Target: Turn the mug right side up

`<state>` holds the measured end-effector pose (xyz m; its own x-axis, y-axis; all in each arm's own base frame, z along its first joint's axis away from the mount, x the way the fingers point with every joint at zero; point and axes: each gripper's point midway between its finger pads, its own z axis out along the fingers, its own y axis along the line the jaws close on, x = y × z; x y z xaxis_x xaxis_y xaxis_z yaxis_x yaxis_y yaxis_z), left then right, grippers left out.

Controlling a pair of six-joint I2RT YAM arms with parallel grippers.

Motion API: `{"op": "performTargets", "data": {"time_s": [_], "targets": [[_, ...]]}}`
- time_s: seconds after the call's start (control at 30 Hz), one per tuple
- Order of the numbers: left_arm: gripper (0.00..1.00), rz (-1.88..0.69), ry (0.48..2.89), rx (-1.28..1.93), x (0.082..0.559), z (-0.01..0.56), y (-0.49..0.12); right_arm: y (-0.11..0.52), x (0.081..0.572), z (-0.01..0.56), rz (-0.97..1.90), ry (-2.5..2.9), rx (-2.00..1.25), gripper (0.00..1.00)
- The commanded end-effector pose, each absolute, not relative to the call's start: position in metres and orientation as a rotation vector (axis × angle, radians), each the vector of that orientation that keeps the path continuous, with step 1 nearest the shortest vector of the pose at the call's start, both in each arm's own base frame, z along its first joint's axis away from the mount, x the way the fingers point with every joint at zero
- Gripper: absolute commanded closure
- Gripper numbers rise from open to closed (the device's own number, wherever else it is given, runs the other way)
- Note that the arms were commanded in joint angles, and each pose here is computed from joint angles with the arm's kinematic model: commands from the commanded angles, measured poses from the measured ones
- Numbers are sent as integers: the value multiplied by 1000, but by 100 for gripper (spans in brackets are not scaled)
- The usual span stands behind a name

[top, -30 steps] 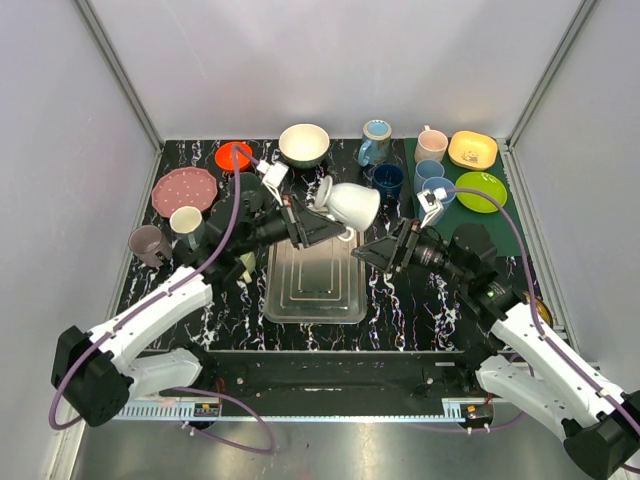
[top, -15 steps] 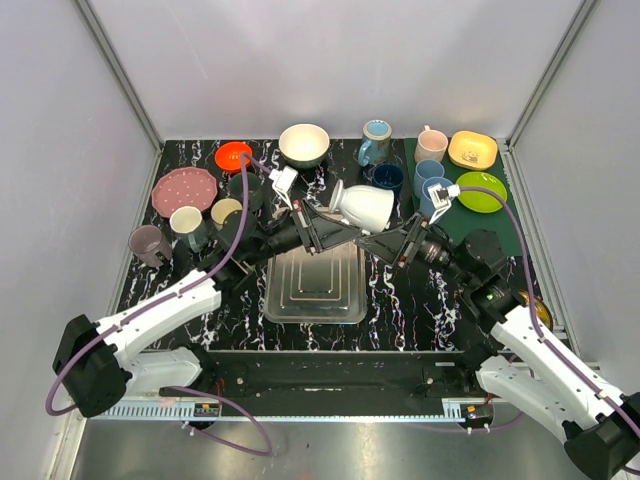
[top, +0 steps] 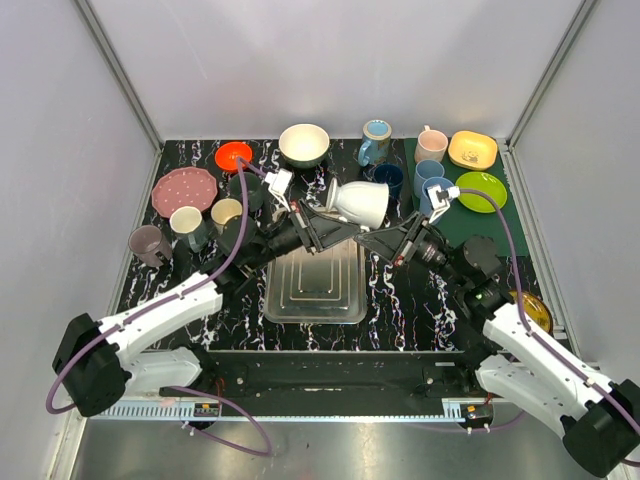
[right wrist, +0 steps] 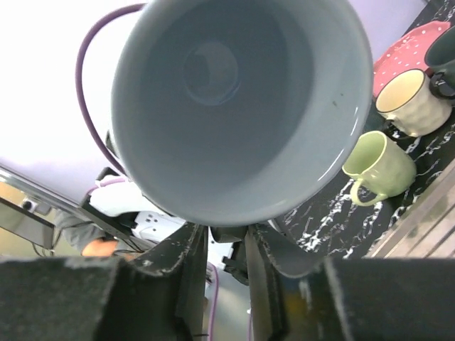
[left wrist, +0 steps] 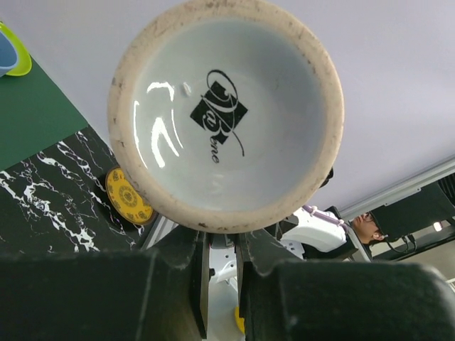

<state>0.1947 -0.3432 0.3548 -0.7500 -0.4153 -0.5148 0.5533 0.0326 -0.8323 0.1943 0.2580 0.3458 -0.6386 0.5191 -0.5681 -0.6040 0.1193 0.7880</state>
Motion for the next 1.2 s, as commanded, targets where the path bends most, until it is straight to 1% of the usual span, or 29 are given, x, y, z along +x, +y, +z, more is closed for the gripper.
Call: {"op": "performTargets", "data": {"time_s": [0.0, 0.03, 0.1, 0.13, 0.23, 0.27, 0.3, 0.33, 0.4, 0.43, 0.47, 0.57, 0.6, 0.67, 0.7, 0.73, 0.77, 0.8, 0.83, 0.87, 0.9, 0.97, 1.0, 1.17], "targets": [[100, -1904, 1577, 320, 154, 363, -351, 250, 190, 401, 1725, 1289, -93, 77], [100, -1906, 1579, 325, 152, 362, -351, 249, 188, 405, 1729, 1270, -101, 85], [100, -1910, 1577, 334, 150, 361, -351, 248, 187, 406, 1731, 1262, -101, 93], [100, -1912, 1576, 336, 149, 361, -351, 247, 187, 405, 1722, 1257, -102, 100], [100, -1902, 1583, 324, 149, 356, -348, 245, 187, 405, 1670, 1276, -115, 100], [97, -1892, 1593, 314, 150, 352, -347, 245, 188, 403, 1648, 1295, -118, 100], [91, -1879, 1590, 298, 152, 351, -346, 242, 187, 410, 1625, 1290, -130, 100], [71, -1871, 1573, 298, 152, 354, -344, 244, 191, 399, 1571, 1354, -137, 100], [54, -1849, 1562, 279, 154, 354, -340, 240, 194, 396, 1507, 1400, -138, 100], [49, -1833, 1536, 280, 155, 359, -337, 239, 195, 391, 1456, 1444, -153, 100], [39, -1819, 1532, 274, 156, 359, -335, 238, 196, 389, 1429, 1459, -160, 100], [29, -1752, 1511, 235, 164, 363, -326, 232, 197, 384, 1354, 1508, -169, 100], [28, -1729, 1505, 221, 167, 363, -324, 229, 197, 389, 1336, 1502, -159, 100], [24, -1693, 1492, 207, 170, 367, -317, 221, 205, 370, 1221, 1612, -141, 100], [23, -1645, 1549, 167, 177, 357, -314, 210, 220, 377, 1110, 1642, -74, 100], [23, -1591, 1558, 152, 181, 357, -305, 197, 226, 340, 948, 1811, -78, 100], [23, -1542, 1581, 130, 186, 356, -300, 191, 238, 319, 835, 1911, -56, 100], [22, -1436, 1670, 66, 196, 336, -292, 170, 252, 316, 676, 1938, 29, 100], [22, -1368, 1670, 60, 198, 335, -281, 156, 250, 288, 545, 2054, 25, 100], [22, -1312, 1692, 29, 203, 331, -273, 148, 253, 276, 462, 2103, 31, 100], [22, -1202, 1753, -39, 212, 312, -260, 140, 262, 260, 350, 2156, 57, 100], [22, -1117, 1772, -89, 215, 304, -243, 132, 266, 231, 228, 2253, 59, 100], [22, -1045, 1808, -127, 218, 292, -233, 133, 267, 220, 211, 2279, 56, 100], [22, -936, 1867, -161, 217, 271, -214, 148, 285, 178, 174, 2379, 66, 100]]}}
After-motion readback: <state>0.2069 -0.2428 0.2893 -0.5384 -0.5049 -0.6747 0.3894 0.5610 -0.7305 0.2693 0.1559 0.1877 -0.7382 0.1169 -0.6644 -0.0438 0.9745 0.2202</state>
